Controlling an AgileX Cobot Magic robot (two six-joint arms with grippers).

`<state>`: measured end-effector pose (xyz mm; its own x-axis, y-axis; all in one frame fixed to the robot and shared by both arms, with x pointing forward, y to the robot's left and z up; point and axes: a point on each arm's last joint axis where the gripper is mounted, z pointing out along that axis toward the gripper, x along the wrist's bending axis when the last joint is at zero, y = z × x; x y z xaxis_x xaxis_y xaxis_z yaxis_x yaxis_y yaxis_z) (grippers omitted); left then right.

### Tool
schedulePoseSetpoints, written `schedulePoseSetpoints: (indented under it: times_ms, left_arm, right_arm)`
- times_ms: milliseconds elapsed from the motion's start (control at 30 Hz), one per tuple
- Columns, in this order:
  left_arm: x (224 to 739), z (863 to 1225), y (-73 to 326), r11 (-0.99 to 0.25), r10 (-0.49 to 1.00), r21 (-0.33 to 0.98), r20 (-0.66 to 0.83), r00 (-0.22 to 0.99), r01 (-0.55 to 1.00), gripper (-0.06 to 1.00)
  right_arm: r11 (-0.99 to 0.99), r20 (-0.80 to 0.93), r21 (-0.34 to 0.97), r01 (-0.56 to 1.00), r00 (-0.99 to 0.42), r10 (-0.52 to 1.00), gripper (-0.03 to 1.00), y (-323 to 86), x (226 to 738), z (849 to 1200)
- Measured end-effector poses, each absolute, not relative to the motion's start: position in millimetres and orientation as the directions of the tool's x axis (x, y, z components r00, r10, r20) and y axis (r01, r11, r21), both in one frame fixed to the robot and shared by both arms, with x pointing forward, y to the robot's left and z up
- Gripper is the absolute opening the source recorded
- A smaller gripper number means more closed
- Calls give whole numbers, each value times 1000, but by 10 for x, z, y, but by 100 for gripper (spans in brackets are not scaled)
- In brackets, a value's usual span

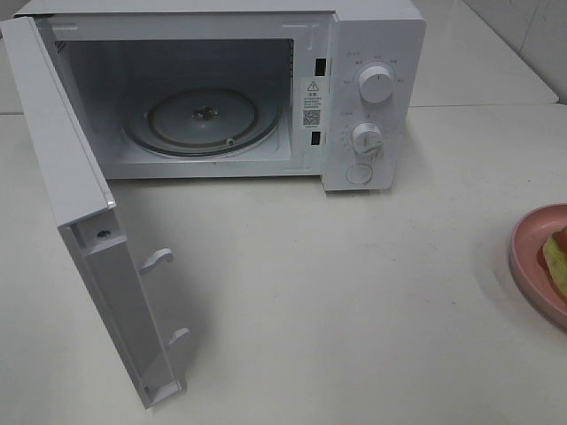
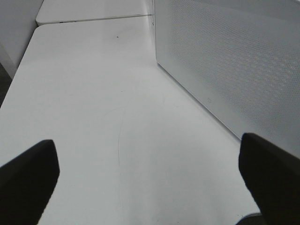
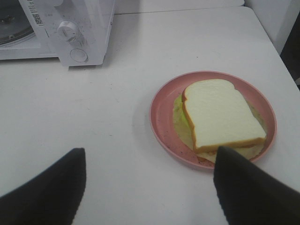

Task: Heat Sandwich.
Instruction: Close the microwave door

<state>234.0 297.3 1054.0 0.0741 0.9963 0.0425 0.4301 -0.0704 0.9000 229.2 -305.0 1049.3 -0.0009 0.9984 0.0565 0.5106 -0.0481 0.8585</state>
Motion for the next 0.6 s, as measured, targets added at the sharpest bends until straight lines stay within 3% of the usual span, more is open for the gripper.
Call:
schedulePoseSetpoints:
  times_ms: [400, 600]
  left_arm:
    - [2339, 10548, 2970, -31, 998, 903, 6, 60, 428, 98]
    - [2367, 10690, 2986, -20, 999, 948, 8, 39, 319, 93]
  right_arm:
    - [-48, 56, 858, 511, -1, 998, 73, -3050, 2292, 10493]
    - [-48, 56, 858, 511, -1, 998, 73, -3050, 2292, 10493]
